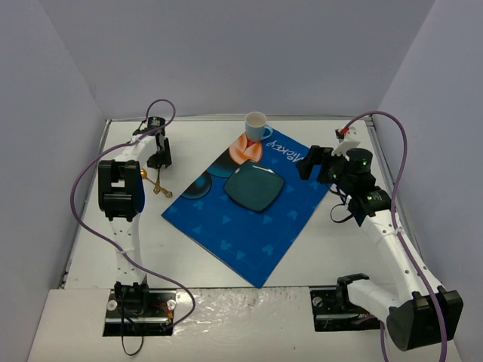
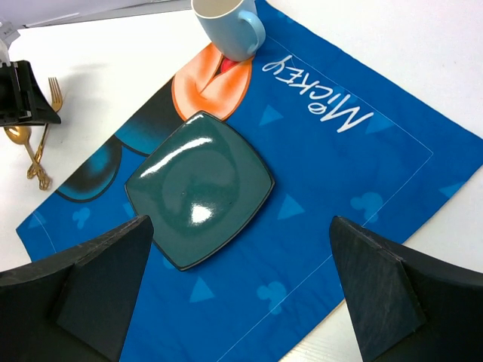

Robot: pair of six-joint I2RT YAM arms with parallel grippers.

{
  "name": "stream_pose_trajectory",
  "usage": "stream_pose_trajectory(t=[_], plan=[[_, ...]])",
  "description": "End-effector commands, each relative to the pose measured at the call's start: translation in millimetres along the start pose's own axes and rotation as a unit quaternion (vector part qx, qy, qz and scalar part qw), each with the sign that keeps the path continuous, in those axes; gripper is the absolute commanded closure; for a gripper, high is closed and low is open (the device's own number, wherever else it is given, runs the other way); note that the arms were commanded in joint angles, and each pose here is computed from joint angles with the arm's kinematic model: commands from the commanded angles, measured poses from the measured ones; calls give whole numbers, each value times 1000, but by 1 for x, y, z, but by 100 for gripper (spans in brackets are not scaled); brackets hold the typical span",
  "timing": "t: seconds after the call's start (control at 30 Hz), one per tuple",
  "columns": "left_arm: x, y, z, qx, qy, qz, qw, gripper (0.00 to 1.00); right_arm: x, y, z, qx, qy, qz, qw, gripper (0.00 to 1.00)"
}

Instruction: Set the dinner table for one person

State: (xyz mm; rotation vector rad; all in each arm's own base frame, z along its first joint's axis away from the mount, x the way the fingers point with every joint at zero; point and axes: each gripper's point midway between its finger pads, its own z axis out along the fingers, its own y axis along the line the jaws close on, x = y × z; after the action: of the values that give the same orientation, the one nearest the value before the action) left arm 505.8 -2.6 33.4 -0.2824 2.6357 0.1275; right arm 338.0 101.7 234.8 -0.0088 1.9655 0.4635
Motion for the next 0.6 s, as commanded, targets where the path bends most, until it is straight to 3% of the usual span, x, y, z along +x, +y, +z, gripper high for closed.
stream_pose_trajectory(t=[0.0, 0.1, 0.3, 0.57], plan=[[-4, 7, -8, 5, -1, 3, 1000, 69, -17, 10, -7, -22, -32, -14, 999, 0], [0, 9, -6, 8, 4, 0, 1000, 76, -16, 11, -7, -24, -31, -15, 999, 0], [6, 8, 0, 26, 14, -9, 1000, 99, -15, 11, -10, -25, -30, -18, 999, 0], [-15, -2, -21, 55, -13, -24, 998, 100, -14, 10, -12, -25, -30, -26, 999, 0]])
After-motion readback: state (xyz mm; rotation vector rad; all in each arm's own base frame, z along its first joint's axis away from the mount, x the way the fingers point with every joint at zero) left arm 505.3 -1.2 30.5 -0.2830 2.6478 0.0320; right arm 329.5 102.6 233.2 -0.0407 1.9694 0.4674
